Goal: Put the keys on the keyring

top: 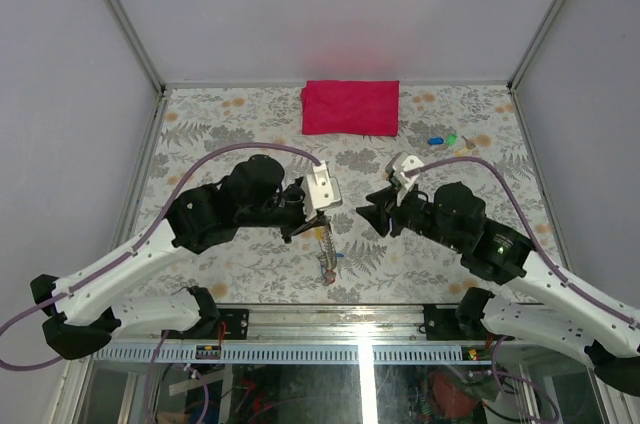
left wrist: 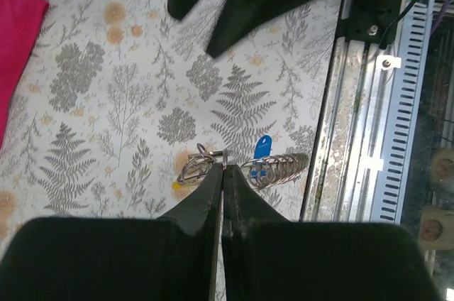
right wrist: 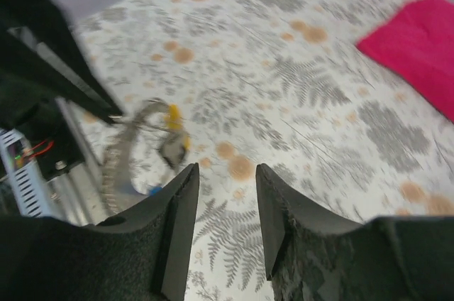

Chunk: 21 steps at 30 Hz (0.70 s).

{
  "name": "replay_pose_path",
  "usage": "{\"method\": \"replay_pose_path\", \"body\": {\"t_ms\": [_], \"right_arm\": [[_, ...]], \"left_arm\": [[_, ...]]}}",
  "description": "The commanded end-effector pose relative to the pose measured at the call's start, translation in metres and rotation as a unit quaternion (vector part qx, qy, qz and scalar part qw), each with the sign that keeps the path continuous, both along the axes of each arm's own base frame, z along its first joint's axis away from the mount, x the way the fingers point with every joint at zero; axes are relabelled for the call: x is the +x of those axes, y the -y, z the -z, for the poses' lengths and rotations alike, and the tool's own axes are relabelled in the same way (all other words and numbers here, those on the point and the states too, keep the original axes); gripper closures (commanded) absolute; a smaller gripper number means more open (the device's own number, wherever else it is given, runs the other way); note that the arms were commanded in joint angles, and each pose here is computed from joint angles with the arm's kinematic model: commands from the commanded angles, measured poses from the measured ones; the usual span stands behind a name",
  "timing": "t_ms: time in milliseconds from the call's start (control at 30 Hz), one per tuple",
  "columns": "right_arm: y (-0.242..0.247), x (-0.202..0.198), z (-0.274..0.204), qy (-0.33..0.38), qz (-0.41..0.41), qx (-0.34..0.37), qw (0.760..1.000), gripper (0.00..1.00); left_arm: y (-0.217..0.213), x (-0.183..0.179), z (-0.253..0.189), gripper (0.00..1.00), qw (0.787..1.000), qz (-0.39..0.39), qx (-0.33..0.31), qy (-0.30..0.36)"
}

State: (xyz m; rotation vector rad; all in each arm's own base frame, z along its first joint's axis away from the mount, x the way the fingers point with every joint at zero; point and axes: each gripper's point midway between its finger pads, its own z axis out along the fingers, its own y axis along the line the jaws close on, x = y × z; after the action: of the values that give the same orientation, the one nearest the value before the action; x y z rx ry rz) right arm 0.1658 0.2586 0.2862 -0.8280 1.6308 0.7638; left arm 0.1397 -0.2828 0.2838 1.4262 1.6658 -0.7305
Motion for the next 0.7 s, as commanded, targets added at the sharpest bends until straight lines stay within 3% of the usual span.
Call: {"method": "replay_pose_path", "body": {"t_ms": [0, 233, 500, 667], "right_arm": [[0.03, 0.037, 0.012, -0.073, 0.109, 0.01, 0.991, 0.56], [0.07, 0.101, 0.033, -0.165, 0.214, 0.058, 0.961, 0.53], [0.149, 0.192, 0.073, -0.25, 0.391, 0.107, 0.879, 0.47], [0.186, 0.233, 0.113, -0.288, 0.461, 0.073, 0.836, 0.43]], "left_arm": [[-0.009, 0.009, 0.001, 1.0, 0.999, -0.043, -0.003, 0.011], [-0.018, 0.028, 0.008, 1.0, 0.988, -0.149, -0.032, -0.004], [-0.016, 0.051, 0.017, 1.0, 0.967, -0.248, -0.037, -0.041], [-0.015, 0.059, 0.027, 1.0, 0.955, -0.29, -0.028, -0.065]]}}
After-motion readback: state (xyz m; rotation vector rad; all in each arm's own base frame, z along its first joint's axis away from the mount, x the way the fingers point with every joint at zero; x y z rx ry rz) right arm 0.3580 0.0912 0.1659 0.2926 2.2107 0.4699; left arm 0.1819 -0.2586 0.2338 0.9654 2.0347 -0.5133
